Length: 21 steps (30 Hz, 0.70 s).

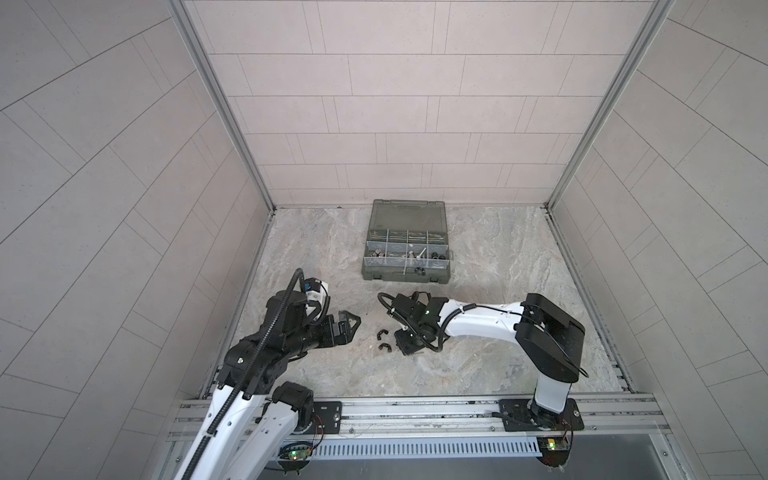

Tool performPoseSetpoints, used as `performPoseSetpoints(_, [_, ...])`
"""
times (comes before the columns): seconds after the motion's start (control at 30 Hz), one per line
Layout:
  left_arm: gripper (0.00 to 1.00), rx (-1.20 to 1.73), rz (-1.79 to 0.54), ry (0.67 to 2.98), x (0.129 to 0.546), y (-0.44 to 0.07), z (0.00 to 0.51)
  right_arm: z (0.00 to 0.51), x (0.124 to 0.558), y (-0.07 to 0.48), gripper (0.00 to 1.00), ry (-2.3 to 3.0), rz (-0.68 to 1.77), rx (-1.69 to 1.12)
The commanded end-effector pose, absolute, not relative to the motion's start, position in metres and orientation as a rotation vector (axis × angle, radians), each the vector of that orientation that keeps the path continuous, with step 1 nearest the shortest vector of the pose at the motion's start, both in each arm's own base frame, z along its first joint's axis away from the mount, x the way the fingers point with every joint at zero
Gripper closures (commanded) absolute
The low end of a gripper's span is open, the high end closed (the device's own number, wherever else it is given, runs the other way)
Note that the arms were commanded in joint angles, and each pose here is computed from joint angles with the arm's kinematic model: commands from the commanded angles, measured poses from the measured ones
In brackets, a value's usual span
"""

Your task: Sort the screws and nuts into containers

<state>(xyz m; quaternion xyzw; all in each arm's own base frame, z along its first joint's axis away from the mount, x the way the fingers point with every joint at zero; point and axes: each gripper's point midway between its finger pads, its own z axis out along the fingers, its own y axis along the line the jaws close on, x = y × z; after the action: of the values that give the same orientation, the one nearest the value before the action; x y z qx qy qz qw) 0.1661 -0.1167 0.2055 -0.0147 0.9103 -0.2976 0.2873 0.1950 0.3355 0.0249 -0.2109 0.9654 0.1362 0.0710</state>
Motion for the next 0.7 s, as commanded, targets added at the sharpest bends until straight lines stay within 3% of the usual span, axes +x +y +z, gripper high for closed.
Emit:
performPoseSetpoints(0.0, [0.02, -0.046, -0.793, 2.427, 0.166, -0.116, 0.208, 0.028, 0.198, 0.340, 0.72, 2.904, 0.424, -0.618])
performPoseSetpoints(0.2, [0.02, -0.044, -0.793, 2.421, 0.165, -0.116, 0.209, 0.037, 0.201, 0.346, 0.65, 2.896, 0.492, -0.579])
performPoseSetpoints(0.67, [0.02, -0.042, -0.793, 2.415, 0.162, -0.115, 0.211, 0.038, 0.210, 0.361, 0.65, 2.907, 0.614, -0.528])
